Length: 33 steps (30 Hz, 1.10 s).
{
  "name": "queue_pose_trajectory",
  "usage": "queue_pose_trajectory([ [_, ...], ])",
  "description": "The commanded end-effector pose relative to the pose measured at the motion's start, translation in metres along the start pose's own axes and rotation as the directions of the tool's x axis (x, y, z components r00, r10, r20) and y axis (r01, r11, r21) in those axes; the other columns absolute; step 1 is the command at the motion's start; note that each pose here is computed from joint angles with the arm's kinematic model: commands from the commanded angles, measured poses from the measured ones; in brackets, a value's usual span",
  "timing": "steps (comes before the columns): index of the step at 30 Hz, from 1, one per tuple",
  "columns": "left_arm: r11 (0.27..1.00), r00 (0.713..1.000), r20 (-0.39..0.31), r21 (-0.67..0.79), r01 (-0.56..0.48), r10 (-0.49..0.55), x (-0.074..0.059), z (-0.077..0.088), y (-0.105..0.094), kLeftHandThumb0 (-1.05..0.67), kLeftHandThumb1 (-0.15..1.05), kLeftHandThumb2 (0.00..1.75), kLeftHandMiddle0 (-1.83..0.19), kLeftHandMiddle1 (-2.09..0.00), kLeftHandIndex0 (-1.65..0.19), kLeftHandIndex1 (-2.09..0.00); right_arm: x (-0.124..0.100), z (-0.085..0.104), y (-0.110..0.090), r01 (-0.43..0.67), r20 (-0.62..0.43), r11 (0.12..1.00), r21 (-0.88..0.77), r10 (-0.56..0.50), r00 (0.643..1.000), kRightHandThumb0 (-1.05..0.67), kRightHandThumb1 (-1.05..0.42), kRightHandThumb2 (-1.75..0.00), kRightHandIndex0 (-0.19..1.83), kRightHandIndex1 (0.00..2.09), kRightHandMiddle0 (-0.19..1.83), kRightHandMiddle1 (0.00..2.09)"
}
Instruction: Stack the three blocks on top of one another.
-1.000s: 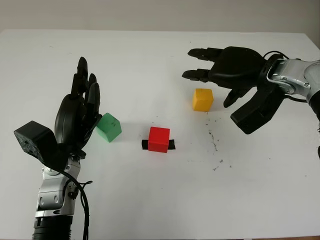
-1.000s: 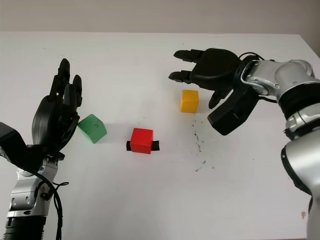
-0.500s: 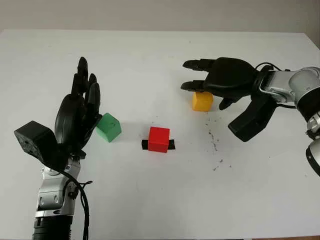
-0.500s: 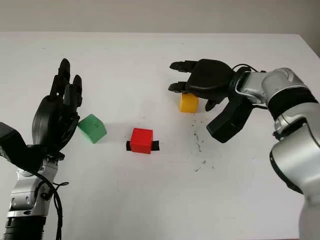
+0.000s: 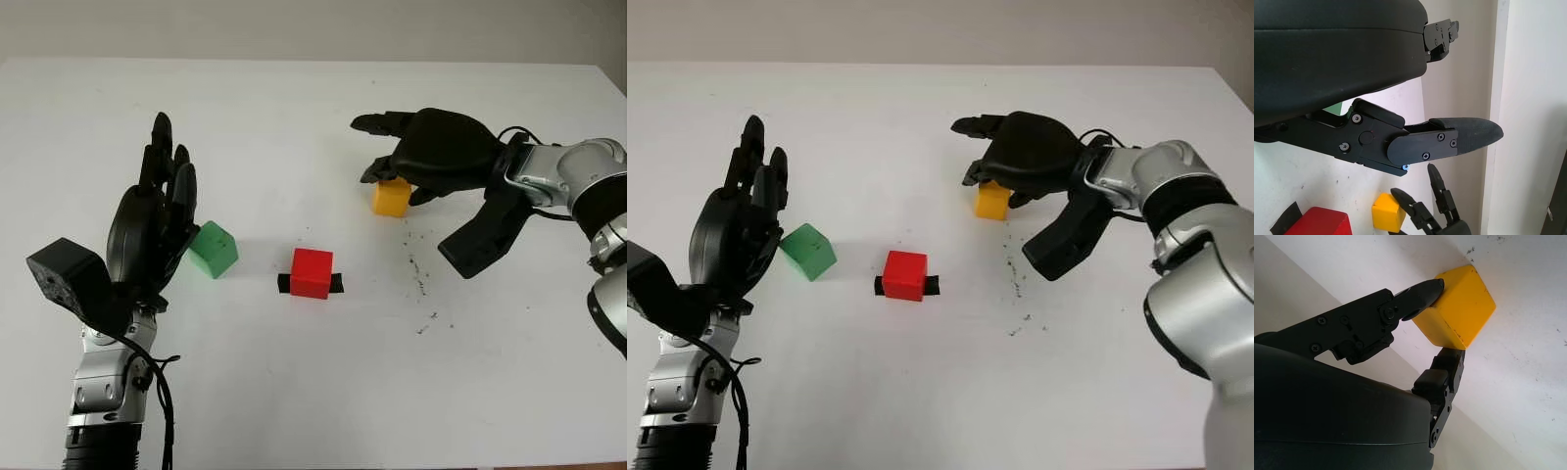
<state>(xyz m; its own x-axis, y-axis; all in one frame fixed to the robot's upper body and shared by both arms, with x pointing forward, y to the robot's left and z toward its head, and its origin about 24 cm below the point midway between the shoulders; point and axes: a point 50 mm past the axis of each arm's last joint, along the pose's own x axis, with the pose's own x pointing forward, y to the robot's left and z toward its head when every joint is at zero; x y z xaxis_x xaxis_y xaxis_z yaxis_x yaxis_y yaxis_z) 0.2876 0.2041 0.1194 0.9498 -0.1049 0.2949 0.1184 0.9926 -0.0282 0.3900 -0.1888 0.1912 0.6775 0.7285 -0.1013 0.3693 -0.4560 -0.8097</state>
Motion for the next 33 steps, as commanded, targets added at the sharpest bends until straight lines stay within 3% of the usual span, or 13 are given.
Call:
queue_pose_trajectory([
  [1,1.0,1.0,0.008,0.002,0.003,-0.003,-0.002,0.001,0.0,-0.72,1.05,0.55,0.19,0.0,0.19,0.0,-0.002,0.0,0.002,-0.007,0.001,1.0,0.009,0.007,1.0,-0.38,-0.92,-0.06,0.3,0.06,0.68,0.92],
  [5,1.0,1.0,0.006,-0.002,0.005,-0.005,-0.002,0.001,0.0,-0.72,1.05,0.55,0.19,0.0,0.19,0.0,-0.003,-0.001,0.002,-0.023,-0.001,1.0,0.018,0.023,1.0,-0.4,-0.93,-0.06,0.3,0.05,0.6,1.05],
  [20,1.0,1.0,0.001,-0.001,0.004,-0.004,-0.002,0.0,-0.001,-0.73,1.05,0.54,0.19,0.0,0.19,0.0,-0.003,-0.004,-0.001,-0.024,-0.02,0.999,0.029,0.025,0.999,-0.38,-0.93,-0.05,0.33,0.06,0.56,1.08],
  [24,1.0,1.0,0.001,-0.003,0.006,-0.006,-0.002,0.0,-0.001,-0.72,1.05,0.54,0.19,0.0,0.19,0.0,-0.001,-0.009,-0.01,0.018,-0.048,0.997,0.072,-0.014,0.999,-0.4,-0.88,-0.05,0.38,0.07,0.65,0.95],
  [33,1.0,1.0,0.002,-0.001,0.005,-0.005,-0.003,0.0,-0.002,-0.72,1.05,0.55,0.19,0.0,0.19,0.0,0.006,-0.025,-0.05,0.16,-0.147,0.91,0.383,-0.111,0.983,-0.36,-0.87,-0.05,0.4,0.06,0.67,0.96],
])
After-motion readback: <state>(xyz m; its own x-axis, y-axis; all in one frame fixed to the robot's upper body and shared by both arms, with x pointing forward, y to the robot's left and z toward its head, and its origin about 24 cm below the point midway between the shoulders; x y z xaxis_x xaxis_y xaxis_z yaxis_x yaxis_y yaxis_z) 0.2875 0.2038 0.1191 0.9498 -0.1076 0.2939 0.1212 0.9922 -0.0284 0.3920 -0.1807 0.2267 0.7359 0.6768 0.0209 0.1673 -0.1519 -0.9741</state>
